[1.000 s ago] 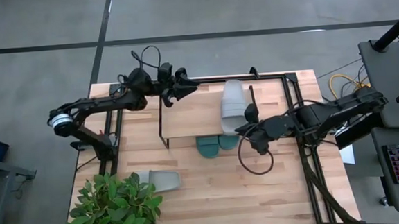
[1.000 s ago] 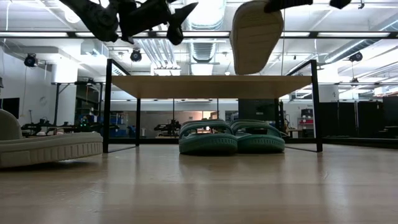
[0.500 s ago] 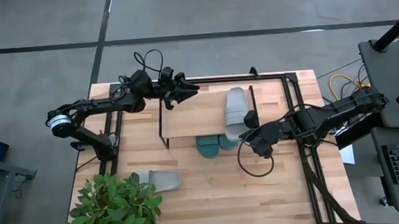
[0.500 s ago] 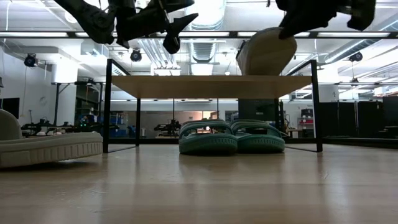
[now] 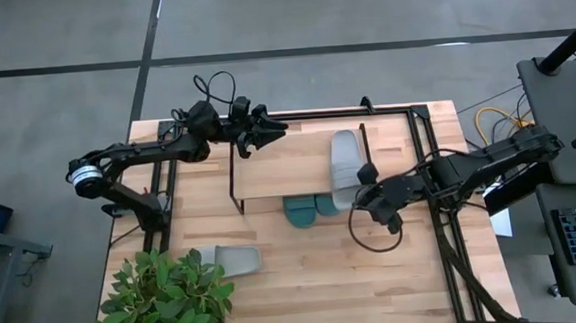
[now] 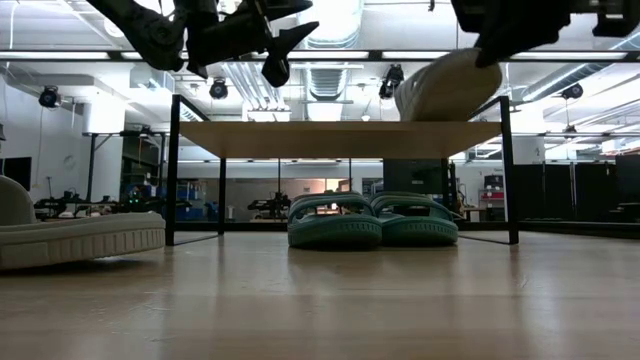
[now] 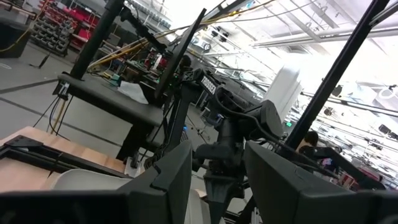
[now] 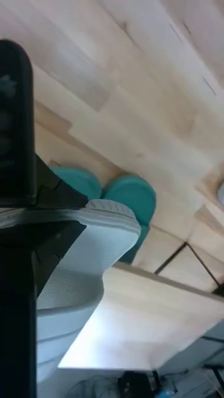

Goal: Pick and place slides into the shelf
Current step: Put the right gray slides on the shelf

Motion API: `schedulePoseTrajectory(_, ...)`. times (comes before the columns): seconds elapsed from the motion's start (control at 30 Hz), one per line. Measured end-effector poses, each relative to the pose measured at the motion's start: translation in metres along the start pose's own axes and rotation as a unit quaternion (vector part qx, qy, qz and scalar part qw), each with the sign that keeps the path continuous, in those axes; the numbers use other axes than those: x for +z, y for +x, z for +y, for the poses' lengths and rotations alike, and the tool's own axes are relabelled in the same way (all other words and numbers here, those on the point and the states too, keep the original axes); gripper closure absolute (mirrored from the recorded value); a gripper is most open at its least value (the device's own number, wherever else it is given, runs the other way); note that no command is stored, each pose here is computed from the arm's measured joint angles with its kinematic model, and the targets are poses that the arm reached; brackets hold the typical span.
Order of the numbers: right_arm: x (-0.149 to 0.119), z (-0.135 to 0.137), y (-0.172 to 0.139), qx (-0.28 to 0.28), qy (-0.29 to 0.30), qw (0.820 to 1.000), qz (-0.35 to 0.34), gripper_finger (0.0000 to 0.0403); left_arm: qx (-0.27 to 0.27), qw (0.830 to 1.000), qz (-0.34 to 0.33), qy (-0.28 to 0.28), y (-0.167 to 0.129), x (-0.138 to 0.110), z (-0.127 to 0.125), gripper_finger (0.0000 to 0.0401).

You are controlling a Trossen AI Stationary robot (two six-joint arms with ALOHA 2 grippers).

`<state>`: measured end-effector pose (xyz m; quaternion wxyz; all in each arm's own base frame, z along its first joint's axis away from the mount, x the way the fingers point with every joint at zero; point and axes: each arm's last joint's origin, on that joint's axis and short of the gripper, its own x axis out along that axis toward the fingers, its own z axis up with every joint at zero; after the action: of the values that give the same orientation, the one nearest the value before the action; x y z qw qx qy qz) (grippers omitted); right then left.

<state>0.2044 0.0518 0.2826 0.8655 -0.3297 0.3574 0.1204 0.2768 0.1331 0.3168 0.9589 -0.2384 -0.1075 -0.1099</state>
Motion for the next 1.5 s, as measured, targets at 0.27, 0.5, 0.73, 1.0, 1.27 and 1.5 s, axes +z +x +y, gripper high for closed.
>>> schedulePoseTrajectory(0.27, -0.008, 0.006, 0.012, -0.004, 0.007, 1.000, -0.002, 0.0392, 0.001, 1.000, 0.000, 0.000, 0.000, 0.000, 0.000, 0.0268)
schedulePoseTrajectory(0.5, -0.014, 0.004, 0.016, -0.007, 0.018, 1.000, 0.011, 0.0392, 0.004, 1.000, 0.003, -0.002, -0.001, -0.003, 0.001, 0.0268)
schedulePoseTrajectory(0.73, -0.018, 0.005, 0.014, -0.002, 0.023, 0.999, 0.025, 0.0391, 0.004, 1.000, 0.003, -0.002, -0.001, -0.003, 0.001, 0.0268)
schedulePoseTrajectory(1.0, -0.018, 0.005, 0.014, -0.003, 0.060, 0.998, 0.026, 0.0361, 0.003, 1.000, 0.003, -0.002, -0.001, -0.003, 0.001, 0.0268)
schedulePoseTrajectory(1.27, -0.018, 0.005, 0.015, -0.007, 0.096, 0.995, 0.029, 0.0298, 0.003, 1.000, 0.003, -0.002, -0.001, -0.003, 0.001, 0.0268)
schedulePoseTrajectory(1.5, -0.011, -0.001, 0.003, 0.008, 0.146, 0.989, 0.027, 0.0249, 0.003, 1.000, 0.003, -0.002, -0.001, -0.003, 0.001, 0.0268)
